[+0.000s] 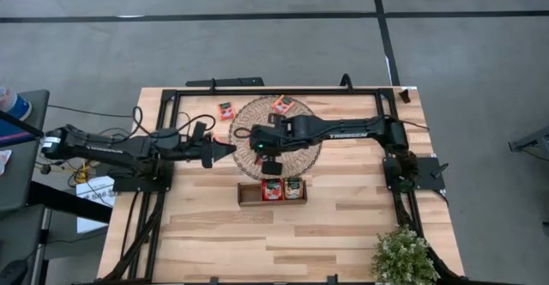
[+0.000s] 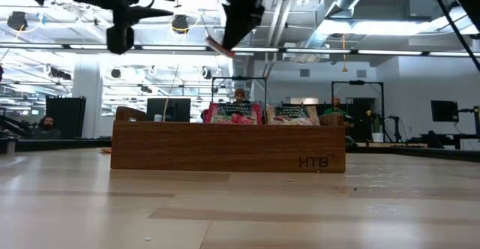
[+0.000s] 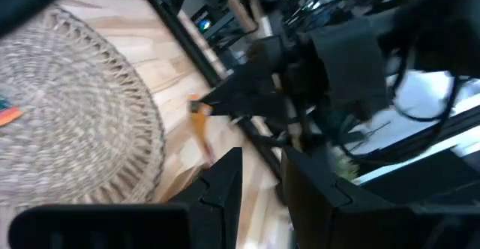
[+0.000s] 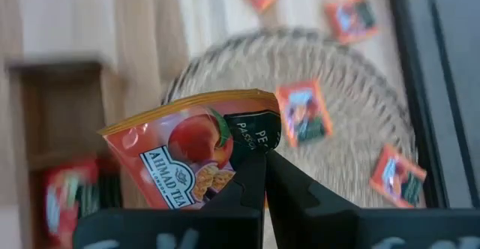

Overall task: Pick & Place Tea
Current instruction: Put the orange tea bag into the left section of the wooden organizer

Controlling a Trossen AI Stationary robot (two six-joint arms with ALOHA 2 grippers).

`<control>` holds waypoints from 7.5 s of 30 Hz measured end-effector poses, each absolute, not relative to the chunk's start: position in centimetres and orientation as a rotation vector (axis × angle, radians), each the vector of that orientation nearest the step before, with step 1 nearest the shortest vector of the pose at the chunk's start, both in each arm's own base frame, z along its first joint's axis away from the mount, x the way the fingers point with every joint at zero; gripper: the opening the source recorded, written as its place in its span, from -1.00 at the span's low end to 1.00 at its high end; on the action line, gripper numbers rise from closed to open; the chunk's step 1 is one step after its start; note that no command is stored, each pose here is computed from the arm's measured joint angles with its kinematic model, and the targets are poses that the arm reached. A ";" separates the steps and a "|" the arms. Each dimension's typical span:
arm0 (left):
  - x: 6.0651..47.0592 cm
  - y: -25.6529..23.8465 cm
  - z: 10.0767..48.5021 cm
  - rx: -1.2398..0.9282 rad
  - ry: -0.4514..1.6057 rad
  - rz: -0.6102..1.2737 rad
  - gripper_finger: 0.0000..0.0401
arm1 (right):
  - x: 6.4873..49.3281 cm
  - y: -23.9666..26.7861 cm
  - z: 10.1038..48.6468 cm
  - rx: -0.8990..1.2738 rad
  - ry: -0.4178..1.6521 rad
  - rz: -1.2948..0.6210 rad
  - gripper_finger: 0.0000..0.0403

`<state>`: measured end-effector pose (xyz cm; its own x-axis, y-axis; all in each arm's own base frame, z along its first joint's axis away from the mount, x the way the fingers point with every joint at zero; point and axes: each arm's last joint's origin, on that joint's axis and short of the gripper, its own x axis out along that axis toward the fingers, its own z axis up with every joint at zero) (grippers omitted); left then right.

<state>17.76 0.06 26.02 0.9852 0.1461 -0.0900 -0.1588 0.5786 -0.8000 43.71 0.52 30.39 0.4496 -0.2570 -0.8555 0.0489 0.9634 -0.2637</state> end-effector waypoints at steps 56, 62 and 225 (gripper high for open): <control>24.1 0.9 27.0 -0.851 0.156 0.301 -0.57 | 42.7 0.7 31.1 -0.191 1.140 -0.124 -1.00; 24.2 0.9 27.0 -0.862 0.150 0.296 -0.57 | 42.7 0.7 31.2 -0.191 1.137 -0.125 -1.00; 27.3 0.0 23.0 -0.861 0.311 0.271 -1.00 | 40.5 1.8 31.0 -0.183 1.329 0.086 -0.37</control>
